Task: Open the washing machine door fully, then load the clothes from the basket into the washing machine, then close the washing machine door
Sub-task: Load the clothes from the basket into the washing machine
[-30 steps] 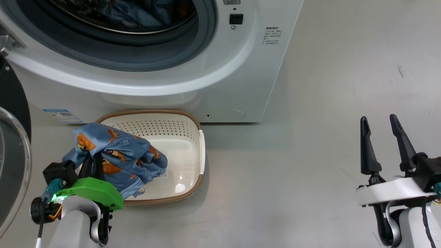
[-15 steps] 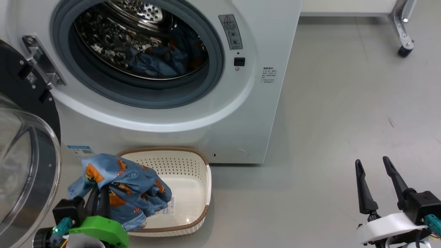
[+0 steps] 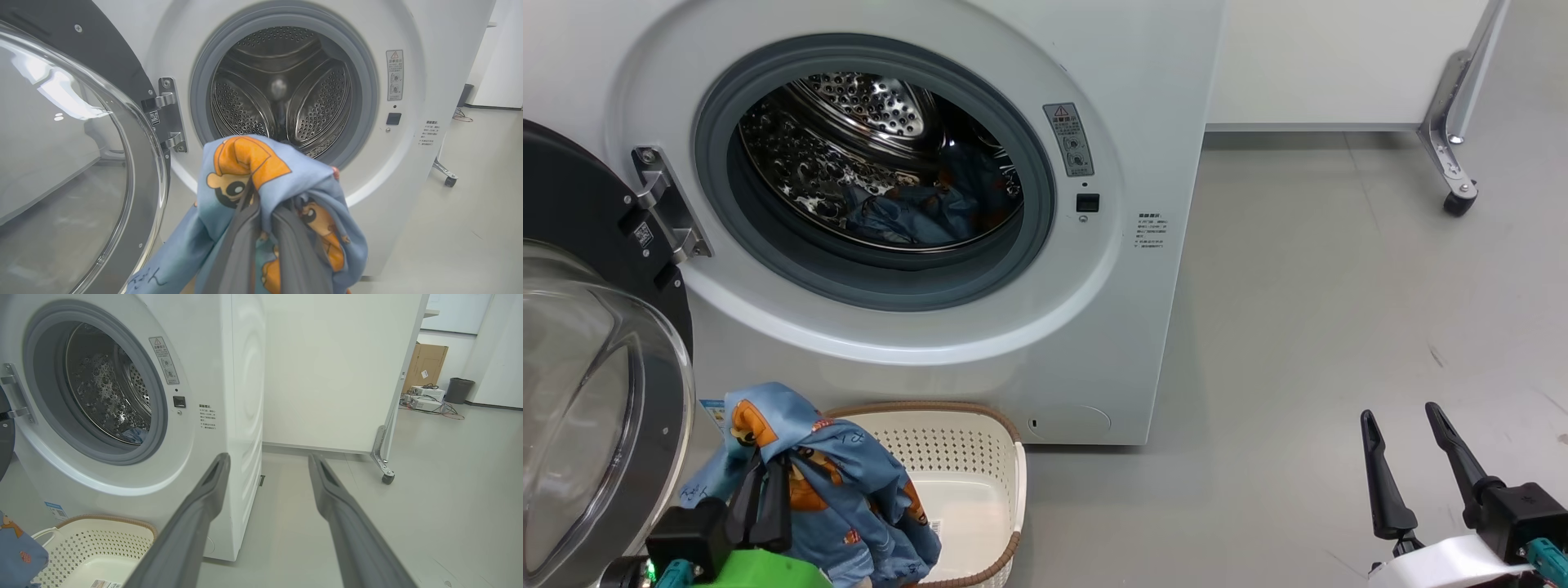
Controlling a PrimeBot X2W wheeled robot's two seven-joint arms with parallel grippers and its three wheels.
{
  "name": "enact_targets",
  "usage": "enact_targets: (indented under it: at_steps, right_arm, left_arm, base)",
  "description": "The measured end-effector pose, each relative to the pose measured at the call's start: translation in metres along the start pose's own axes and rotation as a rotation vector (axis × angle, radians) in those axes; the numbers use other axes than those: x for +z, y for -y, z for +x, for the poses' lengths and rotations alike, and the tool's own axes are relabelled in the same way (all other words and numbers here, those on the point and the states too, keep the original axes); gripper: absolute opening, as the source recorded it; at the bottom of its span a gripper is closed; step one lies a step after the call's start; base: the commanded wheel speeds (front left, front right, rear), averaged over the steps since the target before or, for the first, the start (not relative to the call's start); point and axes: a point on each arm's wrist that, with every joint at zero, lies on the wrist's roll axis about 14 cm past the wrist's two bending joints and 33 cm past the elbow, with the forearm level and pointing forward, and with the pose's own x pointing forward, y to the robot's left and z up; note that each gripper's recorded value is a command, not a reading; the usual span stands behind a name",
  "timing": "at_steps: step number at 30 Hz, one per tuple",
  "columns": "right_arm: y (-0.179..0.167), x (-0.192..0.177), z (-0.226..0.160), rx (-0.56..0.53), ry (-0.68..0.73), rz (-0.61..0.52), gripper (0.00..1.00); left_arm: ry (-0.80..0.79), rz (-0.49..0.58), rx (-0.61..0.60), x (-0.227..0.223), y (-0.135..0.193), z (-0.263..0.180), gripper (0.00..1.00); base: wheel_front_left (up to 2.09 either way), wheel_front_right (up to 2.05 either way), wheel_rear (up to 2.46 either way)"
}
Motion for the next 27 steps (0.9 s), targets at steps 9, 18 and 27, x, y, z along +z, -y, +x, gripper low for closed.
enact_targets:
  at_steps: [9, 18, 27]
  right_arm:
    - [0.003, -0.004, -0.006, -0.011, -0.013, 0.0, 1.0]
    - [-0.004, -0.009, -0.007, 0.004, -0.03, 0.011, 1.0]
    - [-0.013, -0.02, -0.01, -0.001, -0.063, 0.052, 1.0]
  left_arm:
    - [-0.005, 0.009, -0.011, -0.002, 0.007, -0.015, 0.0]
    - [0.009, 0.007, -0.027, 0.003, 0.014, -0.015, 0.0]
    - [-0.026, 0.002, -0.054, -0.007, 0.024, -0.004, 0.0]
  base:
    - [0.0, 0.0, 0.0]
    - [0.0, 0.0, 0.0]
    - [0.0, 0.0, 0.0]
